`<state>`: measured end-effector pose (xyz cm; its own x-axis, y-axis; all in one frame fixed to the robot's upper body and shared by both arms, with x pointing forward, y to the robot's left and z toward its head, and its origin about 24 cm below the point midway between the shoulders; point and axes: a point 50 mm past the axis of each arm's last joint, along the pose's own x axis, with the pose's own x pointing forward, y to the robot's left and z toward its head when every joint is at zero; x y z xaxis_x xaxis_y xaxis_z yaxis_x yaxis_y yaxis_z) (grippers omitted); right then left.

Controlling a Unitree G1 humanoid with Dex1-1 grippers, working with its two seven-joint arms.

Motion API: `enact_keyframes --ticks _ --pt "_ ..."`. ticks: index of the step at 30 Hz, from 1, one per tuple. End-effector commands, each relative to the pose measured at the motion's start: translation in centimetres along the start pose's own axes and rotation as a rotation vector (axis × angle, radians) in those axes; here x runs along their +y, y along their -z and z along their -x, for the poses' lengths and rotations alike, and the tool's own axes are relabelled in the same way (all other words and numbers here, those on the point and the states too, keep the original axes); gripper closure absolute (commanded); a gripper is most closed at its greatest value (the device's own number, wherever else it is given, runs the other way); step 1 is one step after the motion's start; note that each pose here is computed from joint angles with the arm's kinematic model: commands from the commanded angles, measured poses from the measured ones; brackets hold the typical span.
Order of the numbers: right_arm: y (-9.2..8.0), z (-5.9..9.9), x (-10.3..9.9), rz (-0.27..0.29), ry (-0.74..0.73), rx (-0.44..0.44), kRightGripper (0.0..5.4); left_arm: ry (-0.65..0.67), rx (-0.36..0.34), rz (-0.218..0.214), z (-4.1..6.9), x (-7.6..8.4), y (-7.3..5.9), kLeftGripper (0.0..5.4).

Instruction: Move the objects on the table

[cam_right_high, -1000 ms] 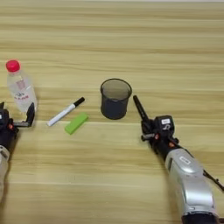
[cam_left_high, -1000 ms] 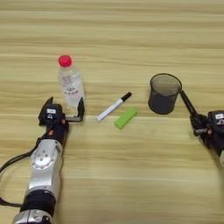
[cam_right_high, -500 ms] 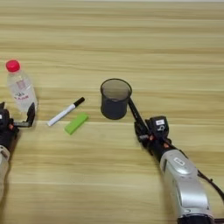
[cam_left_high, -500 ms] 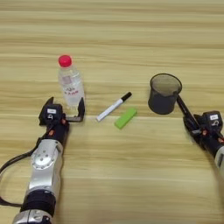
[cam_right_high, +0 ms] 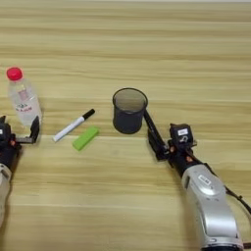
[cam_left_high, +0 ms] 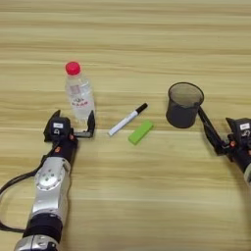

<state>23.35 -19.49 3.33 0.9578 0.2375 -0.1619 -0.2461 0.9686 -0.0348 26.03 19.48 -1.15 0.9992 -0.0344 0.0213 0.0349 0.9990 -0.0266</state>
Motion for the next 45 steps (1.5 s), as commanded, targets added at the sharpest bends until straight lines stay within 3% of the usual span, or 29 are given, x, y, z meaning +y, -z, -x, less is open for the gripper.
enact_keyframes --ticks 1,10,15,23,28,31,40,45 --pt "-0.1 0.1 -0.1 0.015 -0.003 0.003 1.1 0.007 -0.006 0.003 0.0 -0.1 0.0 0.0" --pt "0.4 0.6 0.0 0.045 -0.015 0.048 0.05 0.029 -0.03 -0.015 -0.4 -0.4 -0.6 0.0" --pt "0.3 0.7 -1.4 0.007 0.073 0.025 0.05 0.035 -0.054 -0.032 -0.9 -0.4 -1.2 0.0" --pt "-0.6 1.0 -2.6 -0.033 0.181 -0.083 0.05 0.031 -0.057 -0.036 -1.0 0.0 -1.3 0.0" --pt "-1.1 0.9 -5.2 -0.048 0.371 -0.166 0.05 0.031 -0.065 -0.038 -1.3 -0.1 -1.4 0.0" --pt "-0.7 0.8 -6.6 -0.08 0.459 -0.171 0.05 0.04 -0.073 -0.042 -1.4 -0.3 -1.5 0.0" --pt "-0.2 0.1 -6.3 -0.094 0.453 -0.172 0.05 0.074 -0.089 -0.054 -2.0 -0.8 -2.0 0.0" --pt "0.0 0.0 -6.1 -0.1 0.448 -0.17 0.05 0.074 -0.068 -0.057 -3.0 -0.6 -2.1 0.0"
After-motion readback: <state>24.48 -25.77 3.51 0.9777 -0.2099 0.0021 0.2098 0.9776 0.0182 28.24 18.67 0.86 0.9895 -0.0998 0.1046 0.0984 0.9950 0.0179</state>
